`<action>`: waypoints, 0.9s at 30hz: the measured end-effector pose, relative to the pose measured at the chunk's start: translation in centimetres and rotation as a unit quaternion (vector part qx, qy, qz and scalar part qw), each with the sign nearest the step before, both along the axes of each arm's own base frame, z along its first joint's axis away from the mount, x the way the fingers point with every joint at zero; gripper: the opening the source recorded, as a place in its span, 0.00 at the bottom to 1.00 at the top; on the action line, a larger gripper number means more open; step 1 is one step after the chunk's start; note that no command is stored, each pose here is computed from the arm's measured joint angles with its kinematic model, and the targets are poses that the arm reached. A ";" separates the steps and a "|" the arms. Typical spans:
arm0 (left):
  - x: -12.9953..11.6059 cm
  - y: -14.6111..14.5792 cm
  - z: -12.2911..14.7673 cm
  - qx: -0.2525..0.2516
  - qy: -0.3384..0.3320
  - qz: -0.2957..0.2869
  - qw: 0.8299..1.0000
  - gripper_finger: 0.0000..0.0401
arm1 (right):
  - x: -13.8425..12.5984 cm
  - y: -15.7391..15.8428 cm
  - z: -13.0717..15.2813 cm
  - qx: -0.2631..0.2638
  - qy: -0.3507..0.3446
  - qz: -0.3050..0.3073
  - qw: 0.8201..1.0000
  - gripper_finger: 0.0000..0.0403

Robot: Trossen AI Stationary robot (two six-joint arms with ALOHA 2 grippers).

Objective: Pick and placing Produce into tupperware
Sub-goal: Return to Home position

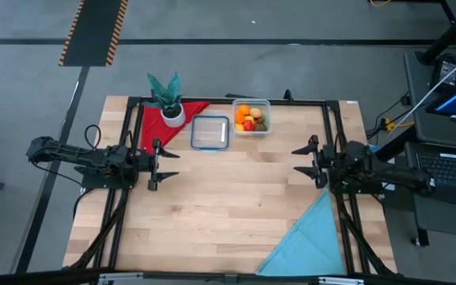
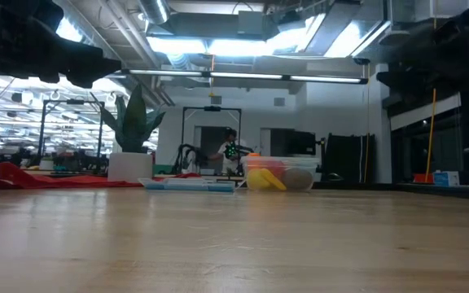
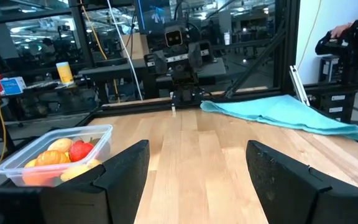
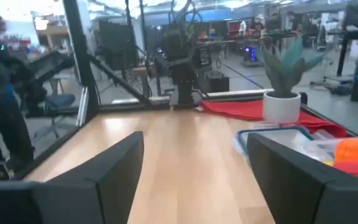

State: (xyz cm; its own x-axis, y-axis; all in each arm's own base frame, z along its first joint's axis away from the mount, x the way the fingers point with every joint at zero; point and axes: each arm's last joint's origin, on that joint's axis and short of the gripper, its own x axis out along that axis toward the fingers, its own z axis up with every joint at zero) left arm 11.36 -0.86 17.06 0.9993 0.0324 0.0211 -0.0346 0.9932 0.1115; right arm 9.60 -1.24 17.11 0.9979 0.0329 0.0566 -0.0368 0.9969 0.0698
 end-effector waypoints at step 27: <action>0.0 0.0 0.0 0.000 0.001 0.000 1.000 0.65 | -0.2 -1.0 0.0 0.021 0.000 -0.053 0.998 0.71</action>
